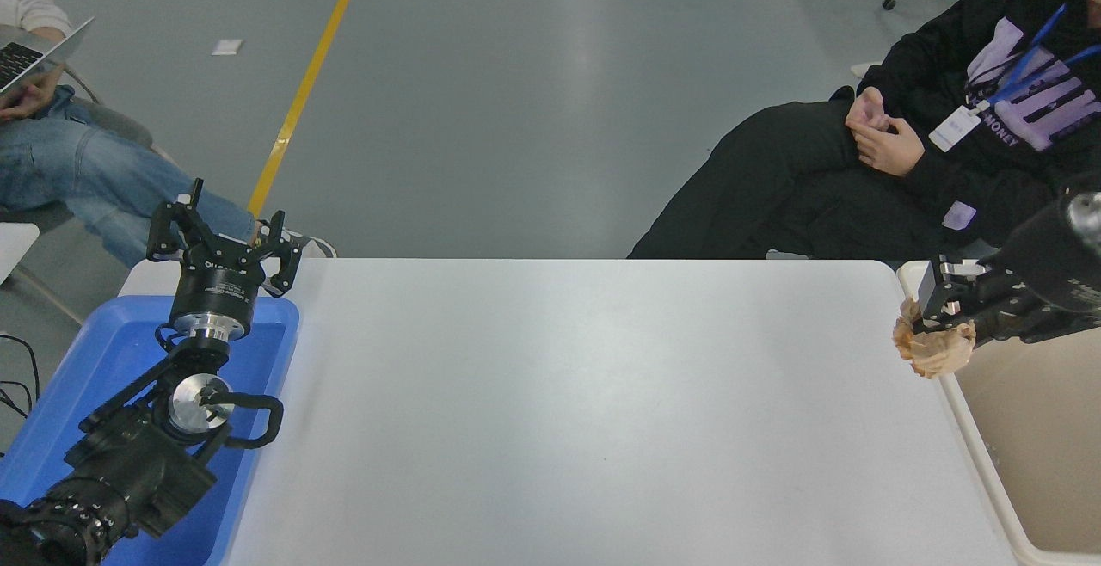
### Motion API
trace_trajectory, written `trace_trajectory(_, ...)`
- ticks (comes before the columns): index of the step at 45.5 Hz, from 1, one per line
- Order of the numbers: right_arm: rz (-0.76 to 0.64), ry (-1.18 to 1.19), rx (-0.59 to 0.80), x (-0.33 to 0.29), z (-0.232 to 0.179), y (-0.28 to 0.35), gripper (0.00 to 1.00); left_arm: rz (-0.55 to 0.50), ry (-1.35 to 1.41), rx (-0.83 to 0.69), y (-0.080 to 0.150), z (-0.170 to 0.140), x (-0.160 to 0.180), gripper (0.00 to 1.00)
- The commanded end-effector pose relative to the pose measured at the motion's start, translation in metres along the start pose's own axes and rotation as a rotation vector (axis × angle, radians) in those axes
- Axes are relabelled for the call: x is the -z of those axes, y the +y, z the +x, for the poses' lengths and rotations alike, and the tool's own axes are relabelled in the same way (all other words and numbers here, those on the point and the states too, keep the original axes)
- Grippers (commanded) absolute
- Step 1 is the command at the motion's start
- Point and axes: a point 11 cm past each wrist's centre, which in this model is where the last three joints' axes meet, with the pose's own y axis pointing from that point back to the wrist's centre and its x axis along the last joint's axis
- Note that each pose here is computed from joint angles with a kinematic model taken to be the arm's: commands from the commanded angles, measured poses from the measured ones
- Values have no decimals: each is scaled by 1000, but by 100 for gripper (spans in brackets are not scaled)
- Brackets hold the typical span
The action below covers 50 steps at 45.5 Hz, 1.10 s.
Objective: Pick up paper ball place in dustbin
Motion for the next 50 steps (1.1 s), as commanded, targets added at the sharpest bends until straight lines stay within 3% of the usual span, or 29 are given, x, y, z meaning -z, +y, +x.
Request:
trace_trajectory(1,35,29,-72,17,9,40,0,1,-1,2,0,0,0,99)
trace_trajectory(17,26,-48,-98,-1,25,32,0,1,0,1,0,0,0,99)
trace_trajectory(27,16,-309,-161,-77,53,1,0,1,-2,0,0,0,0,99)
trace_trajectory(38,-170,-465,-380,-188,55,-45,0,1,-1,2,0,0,0,99)
trace_trajectory(43,-287,-514,-515,-241,31,-81,0,-1,0,-1,0,0,0,99)
trace_trajectory(50,-375,-517,-545,-274,4,-127,0,-1,0,-1,0,0,0,99)
